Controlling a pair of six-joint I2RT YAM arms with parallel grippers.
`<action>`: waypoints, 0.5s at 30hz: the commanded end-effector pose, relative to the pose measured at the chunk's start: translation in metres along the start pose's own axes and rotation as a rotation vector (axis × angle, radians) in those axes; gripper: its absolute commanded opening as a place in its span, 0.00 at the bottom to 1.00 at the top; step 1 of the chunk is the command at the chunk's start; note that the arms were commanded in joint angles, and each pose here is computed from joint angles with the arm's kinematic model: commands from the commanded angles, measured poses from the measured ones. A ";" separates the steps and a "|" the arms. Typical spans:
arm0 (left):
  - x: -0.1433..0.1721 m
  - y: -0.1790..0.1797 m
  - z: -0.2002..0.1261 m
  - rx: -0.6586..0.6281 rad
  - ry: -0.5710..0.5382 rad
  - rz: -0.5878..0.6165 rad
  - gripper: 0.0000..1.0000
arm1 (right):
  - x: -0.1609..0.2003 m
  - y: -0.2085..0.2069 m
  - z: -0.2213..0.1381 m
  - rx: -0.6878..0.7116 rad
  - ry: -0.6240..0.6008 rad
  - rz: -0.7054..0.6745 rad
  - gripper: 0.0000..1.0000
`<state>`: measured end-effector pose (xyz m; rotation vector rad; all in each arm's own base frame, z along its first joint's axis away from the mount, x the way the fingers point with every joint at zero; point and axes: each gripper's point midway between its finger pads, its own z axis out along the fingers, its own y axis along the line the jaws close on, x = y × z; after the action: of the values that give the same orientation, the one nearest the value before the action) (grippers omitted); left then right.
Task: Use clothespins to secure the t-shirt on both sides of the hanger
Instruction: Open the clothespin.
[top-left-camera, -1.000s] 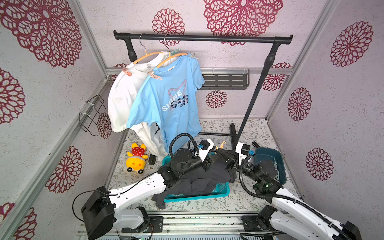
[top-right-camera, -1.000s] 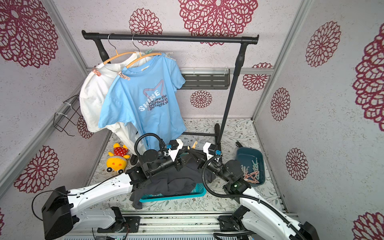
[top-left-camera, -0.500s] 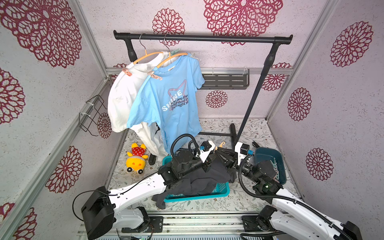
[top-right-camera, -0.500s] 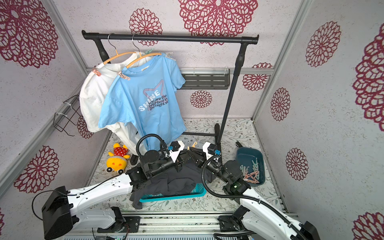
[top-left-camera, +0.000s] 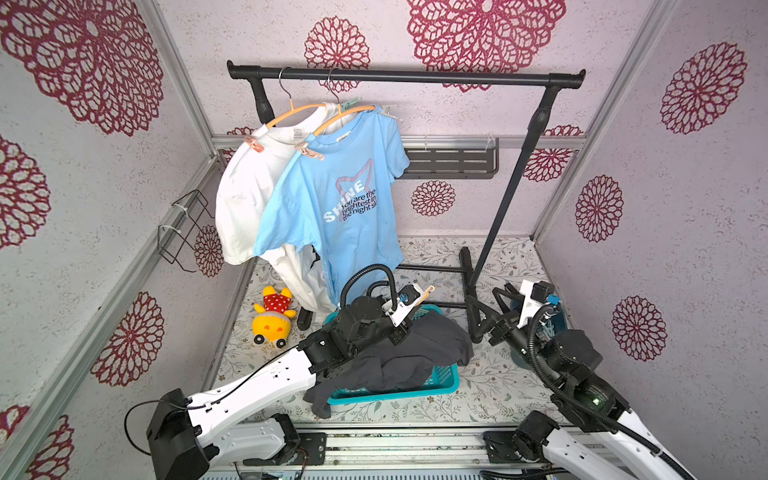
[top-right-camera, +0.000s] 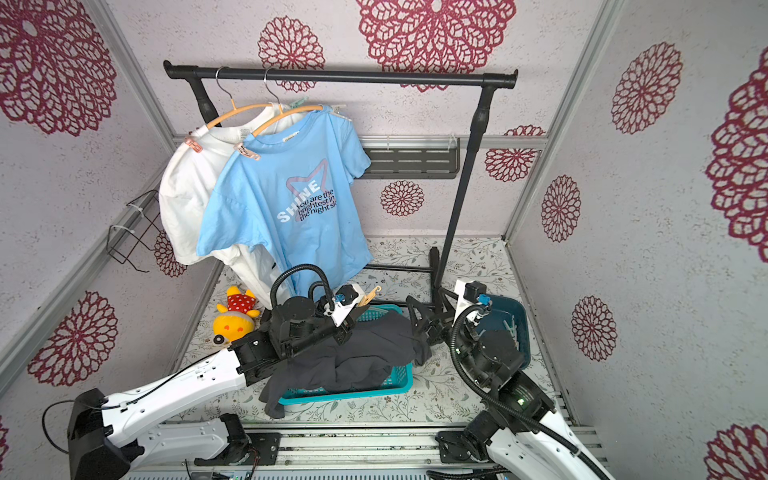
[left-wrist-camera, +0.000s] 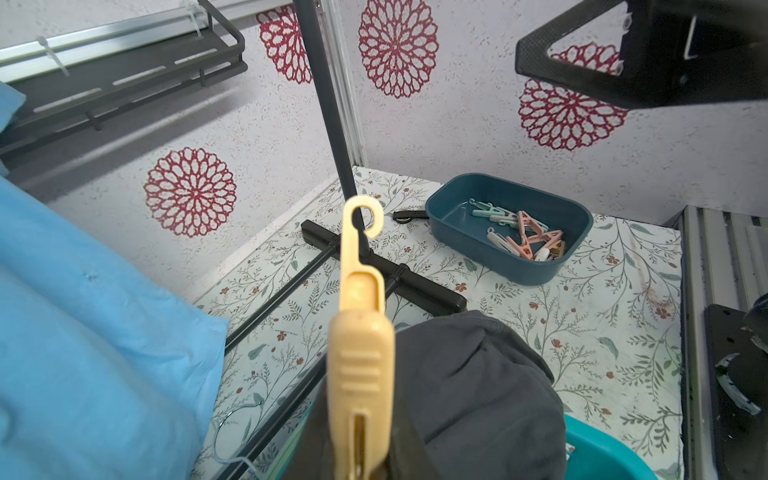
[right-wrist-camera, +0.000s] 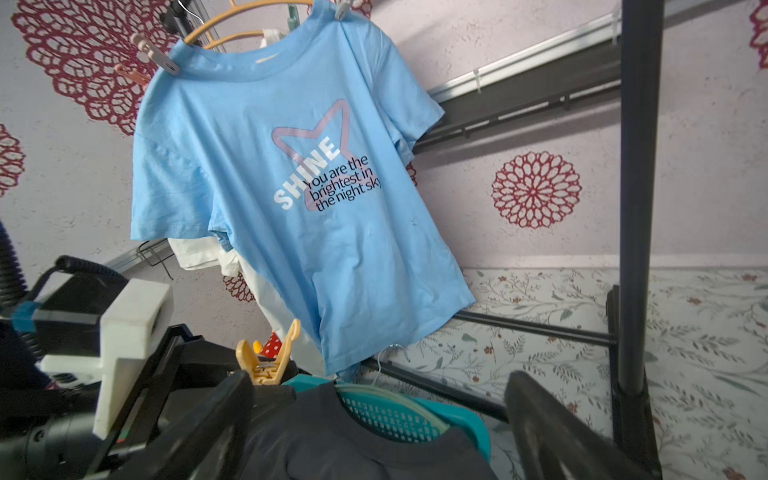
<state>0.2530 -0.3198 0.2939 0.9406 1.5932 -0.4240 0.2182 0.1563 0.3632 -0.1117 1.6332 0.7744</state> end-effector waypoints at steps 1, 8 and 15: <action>-0.005 -0.003 -0.006 0.021 0.006 0.050 0.00 | 0.037 0.003 0.002 -0.004 0.214 0.097 0.97; -0.014 -0.012 -0.003 0.069 0.014 0.007 0.00 | 0.044 0.035 0.023 -0.161 0.258 0.146 0.91; -0.007 -0.016 0.004 0.061 0.047 -0.009 0.00 | 0.059 0.048 0.052 -0.226 0.300 0.130 0.84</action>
<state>0.2434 -0.3299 0.3043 0.9869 1.6022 -0.4692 0.2275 0.2261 0.3042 -0.2496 1.9359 0.9812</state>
